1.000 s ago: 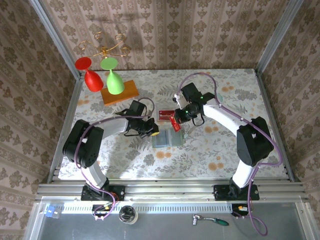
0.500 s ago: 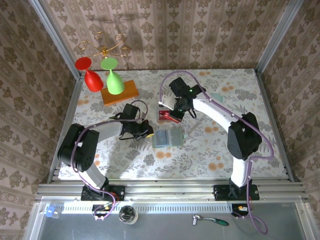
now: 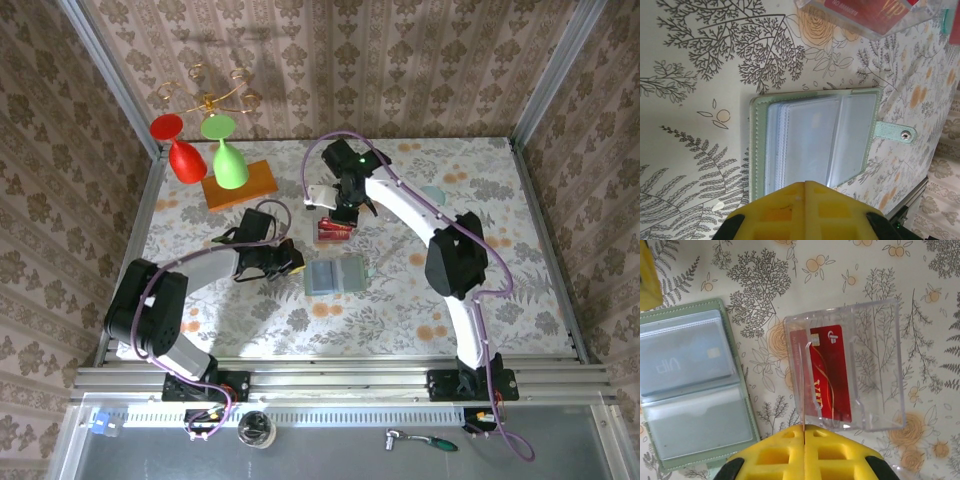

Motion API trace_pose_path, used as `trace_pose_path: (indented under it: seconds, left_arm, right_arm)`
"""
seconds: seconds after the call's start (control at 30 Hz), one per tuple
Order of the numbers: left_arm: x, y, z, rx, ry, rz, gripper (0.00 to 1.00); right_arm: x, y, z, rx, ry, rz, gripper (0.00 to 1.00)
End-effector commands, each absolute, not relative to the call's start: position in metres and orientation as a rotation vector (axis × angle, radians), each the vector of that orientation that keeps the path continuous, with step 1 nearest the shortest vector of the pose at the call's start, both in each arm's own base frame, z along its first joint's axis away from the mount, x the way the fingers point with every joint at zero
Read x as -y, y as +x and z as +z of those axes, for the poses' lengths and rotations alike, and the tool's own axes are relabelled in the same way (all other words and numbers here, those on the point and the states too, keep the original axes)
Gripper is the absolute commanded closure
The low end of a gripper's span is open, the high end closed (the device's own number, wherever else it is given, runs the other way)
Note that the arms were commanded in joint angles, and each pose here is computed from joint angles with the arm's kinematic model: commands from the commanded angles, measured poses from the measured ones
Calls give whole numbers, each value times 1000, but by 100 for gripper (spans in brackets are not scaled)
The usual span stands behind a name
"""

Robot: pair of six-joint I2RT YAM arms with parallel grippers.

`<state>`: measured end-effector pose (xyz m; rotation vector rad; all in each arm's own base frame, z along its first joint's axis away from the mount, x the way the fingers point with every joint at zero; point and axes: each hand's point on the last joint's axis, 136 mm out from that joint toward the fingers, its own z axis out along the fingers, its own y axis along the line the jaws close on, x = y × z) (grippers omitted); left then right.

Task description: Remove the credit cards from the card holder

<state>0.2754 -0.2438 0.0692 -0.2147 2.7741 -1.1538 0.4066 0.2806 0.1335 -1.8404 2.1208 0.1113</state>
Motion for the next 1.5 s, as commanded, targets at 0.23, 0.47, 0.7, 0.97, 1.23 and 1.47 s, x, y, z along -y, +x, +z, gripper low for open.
trace_pose_path:
  seconds: [0.23,0.47,0.7,0.97,1.23,1.47]
  left_arm:
    - [237,276,70,-2768,-285,-1129,96]
    - [237,276,68,-2775,-291,-1125,96]
    - [237,275,64,-2788,-297,-1121,96]
    - [238,277,62,-2793,-299,-1123,96]
    - [237,275,62,-2799,-307,-1117,96]
    - [236,274,62,-2798,-313,-1113,96]
  right_arm:
    - [-278,420,128,-2107,-1942,114,100]
    - [-279,431,122,-2099,-1942,117,100]
    - [-280,433,110,-2108,-1964,127,100]
    - [-284,432,97,-2123,-1969,166,100]
    - [-281,441,89,-2141,-1952,103,86]
    - [-282,448,108,-2121,-1880,65,80]
